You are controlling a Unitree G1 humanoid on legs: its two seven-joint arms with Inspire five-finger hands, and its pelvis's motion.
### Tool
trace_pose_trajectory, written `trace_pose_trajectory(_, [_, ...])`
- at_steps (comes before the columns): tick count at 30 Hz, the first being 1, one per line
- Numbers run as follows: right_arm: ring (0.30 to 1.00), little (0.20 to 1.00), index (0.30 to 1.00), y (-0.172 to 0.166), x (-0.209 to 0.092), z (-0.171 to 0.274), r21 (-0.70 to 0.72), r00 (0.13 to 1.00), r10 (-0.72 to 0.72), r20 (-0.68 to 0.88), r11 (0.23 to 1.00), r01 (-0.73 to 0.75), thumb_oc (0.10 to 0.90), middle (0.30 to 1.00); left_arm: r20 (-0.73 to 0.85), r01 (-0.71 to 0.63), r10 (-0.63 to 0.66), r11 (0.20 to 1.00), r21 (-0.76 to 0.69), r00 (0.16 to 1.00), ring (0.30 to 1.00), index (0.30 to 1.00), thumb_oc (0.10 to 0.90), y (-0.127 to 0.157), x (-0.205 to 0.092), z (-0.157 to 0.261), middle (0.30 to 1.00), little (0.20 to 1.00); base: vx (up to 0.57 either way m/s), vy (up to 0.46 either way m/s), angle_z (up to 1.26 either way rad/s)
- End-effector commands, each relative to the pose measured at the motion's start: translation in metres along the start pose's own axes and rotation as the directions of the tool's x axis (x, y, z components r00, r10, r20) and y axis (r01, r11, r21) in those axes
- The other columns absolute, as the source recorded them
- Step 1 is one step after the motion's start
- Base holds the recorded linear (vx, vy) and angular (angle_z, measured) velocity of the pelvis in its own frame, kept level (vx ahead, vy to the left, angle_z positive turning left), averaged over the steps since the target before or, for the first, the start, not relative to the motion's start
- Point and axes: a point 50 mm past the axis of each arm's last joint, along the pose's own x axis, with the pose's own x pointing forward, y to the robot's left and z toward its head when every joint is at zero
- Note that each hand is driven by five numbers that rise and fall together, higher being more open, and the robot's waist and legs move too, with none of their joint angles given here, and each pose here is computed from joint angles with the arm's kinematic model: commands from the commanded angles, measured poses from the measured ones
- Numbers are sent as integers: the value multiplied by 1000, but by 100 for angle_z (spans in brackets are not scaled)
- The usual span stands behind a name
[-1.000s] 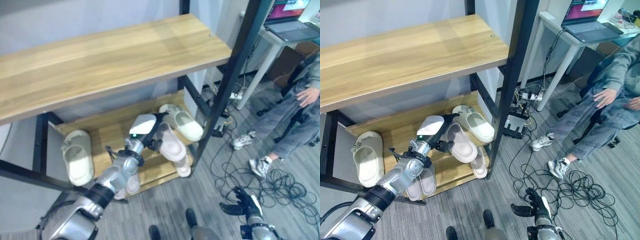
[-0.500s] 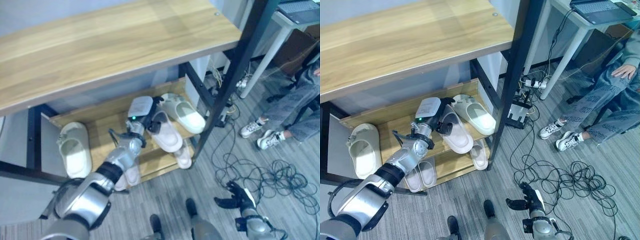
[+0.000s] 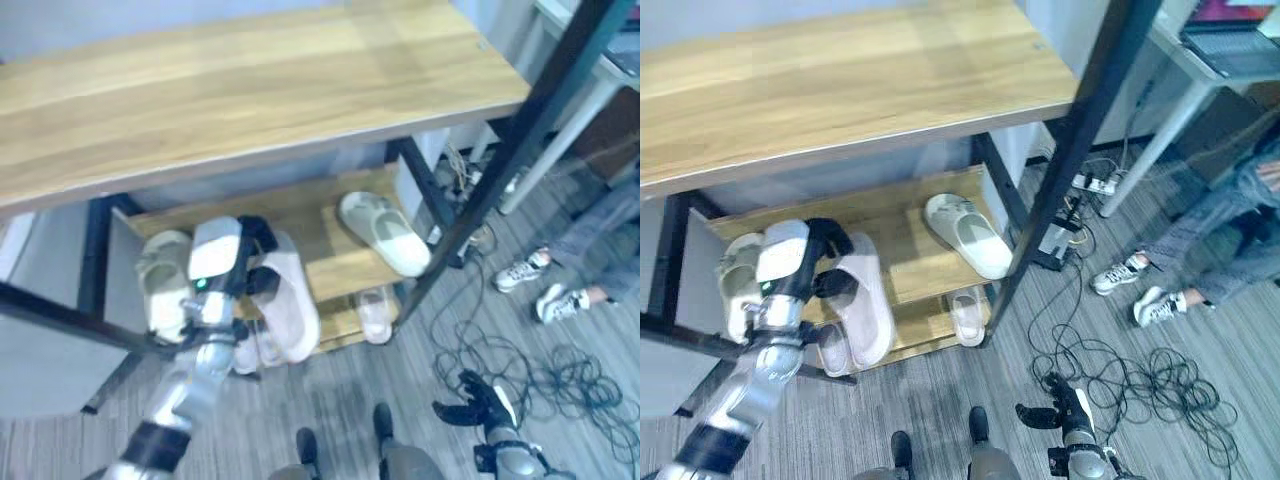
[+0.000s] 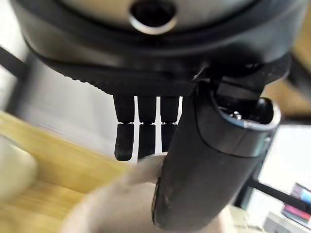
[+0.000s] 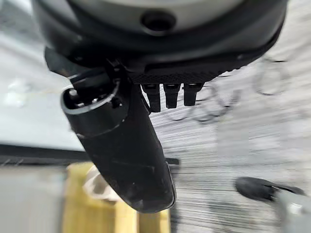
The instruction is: Arrange the slippers neatly on the shoe rack.
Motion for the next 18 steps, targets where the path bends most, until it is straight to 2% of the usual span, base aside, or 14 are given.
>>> trace_pose_trajectory(1, [900,900,900,-20,-3,7,-25,995,-68,78,997,70,800,900,240,-137,175,976,-167,955,300,300,400,23,32,39,300,300,-28,-61,32])
trace_pose_trajectory(3, [900,900,900,-18,-8,-2,3,995,-84,50,996,84,800,900,251,-53,146,938,-343,957,300,300,400,16,9,49,300,300,-51,-58,34])
trace_pose_trajectory(4, [900,900,900,-18,-8,-2,3,995,-84,50,996,84,800,900,251,-53,146,938,-343,957,300,300,400,16,9,49,300,300,-61,-61,41])
trace_pose_trajectory(7, [900,900,900,-17,-13,2,18,992,-92,86,996,91,800,900,177,22,80,858,-513,981,300,300,400,7,-16,45,300,300,-50,-65,26])
trace_pose_trajectory(12, [900,900,900,-10,-8,9,-9,991,-74,107,997,75,800,900,186,116,-5,797,-593,983,300,300,400,-7,-25,52,300,300,-58,-60,1])
trace_pose_trajectory(14, [900,900,900,-6,-6,12,-19,992,-58,113,998,61,800,900,193,175,-73,788,-590,979,300,300,400,-21,-27,54,300,300,20,-37,-11])
trace_pose_trajectory(15, [900,900,900,-1,-6,12,-20,993,-38,107,999,41,800,900,184,238,-157,755,-610,970,300,300,400,-38,-32,54,300,300,7,-45,-18])
trace_pose_trajectory(18, [900,900,900,10,2,24,1,991,-15,132,1000,15,800,900,204,292,-210,723,-626,956,300,300,400,-57,-22,60,300,300,-146,-43,-9])
